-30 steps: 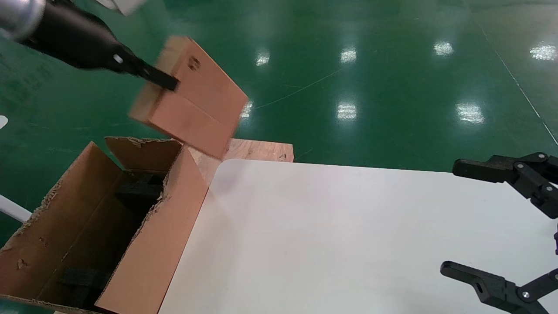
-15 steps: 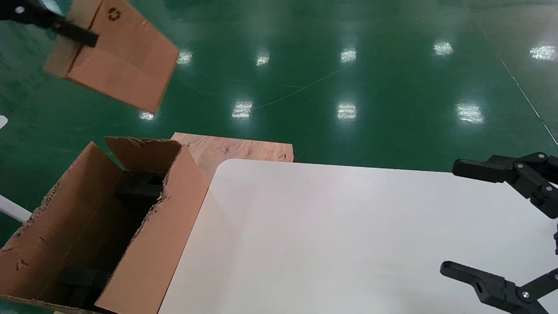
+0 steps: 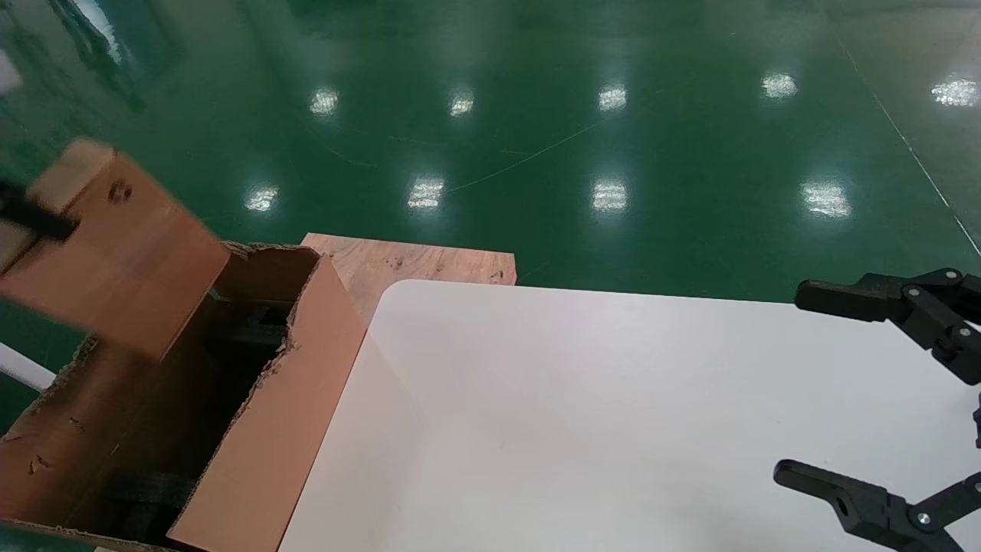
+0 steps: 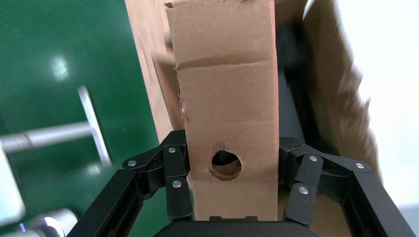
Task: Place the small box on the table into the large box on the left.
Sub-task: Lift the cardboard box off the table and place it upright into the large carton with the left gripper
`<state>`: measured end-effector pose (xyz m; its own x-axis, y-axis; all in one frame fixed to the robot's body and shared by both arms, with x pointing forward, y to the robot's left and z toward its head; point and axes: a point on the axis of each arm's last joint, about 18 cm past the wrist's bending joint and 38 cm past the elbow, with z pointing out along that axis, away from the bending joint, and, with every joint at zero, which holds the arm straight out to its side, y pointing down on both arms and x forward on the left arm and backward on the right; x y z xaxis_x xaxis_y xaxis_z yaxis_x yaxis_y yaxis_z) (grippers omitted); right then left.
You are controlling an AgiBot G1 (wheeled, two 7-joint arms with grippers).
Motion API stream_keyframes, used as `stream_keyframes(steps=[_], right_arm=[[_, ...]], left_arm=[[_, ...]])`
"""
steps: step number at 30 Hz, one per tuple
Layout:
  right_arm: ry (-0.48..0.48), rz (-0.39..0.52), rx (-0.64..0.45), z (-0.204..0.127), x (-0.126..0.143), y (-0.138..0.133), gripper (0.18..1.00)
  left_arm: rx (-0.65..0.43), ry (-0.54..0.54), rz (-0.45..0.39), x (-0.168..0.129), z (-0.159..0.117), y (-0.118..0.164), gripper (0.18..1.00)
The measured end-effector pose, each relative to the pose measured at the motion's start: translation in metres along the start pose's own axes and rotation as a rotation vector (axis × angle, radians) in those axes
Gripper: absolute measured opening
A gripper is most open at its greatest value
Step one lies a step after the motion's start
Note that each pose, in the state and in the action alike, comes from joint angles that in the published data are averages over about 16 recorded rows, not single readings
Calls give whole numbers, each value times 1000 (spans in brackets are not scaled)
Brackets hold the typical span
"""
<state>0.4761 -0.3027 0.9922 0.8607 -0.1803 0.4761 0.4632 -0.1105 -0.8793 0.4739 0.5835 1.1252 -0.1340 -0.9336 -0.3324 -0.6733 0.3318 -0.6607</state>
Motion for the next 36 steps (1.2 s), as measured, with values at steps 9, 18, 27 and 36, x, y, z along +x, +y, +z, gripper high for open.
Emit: stream_keyframes(steps=[9, 18, 27, 36], right_arm=[[0, 0, 0, 0, 0, 0, 1001], [0, 0, 0, 0, 0, 0, 1001], [0, 0, 0, 0, 0, 0, 1001], [0, 0, 0, 0, 0, 0, 1001]], left_arm=[[-159, 33, -45, 6, 54, 38, 331], [-202, -15, -79, 11, 99, 36, 331], [-221, -57, -107, 17, 129, 31, 330], [-261, -69, -153, 22, 143, 39, 329]])
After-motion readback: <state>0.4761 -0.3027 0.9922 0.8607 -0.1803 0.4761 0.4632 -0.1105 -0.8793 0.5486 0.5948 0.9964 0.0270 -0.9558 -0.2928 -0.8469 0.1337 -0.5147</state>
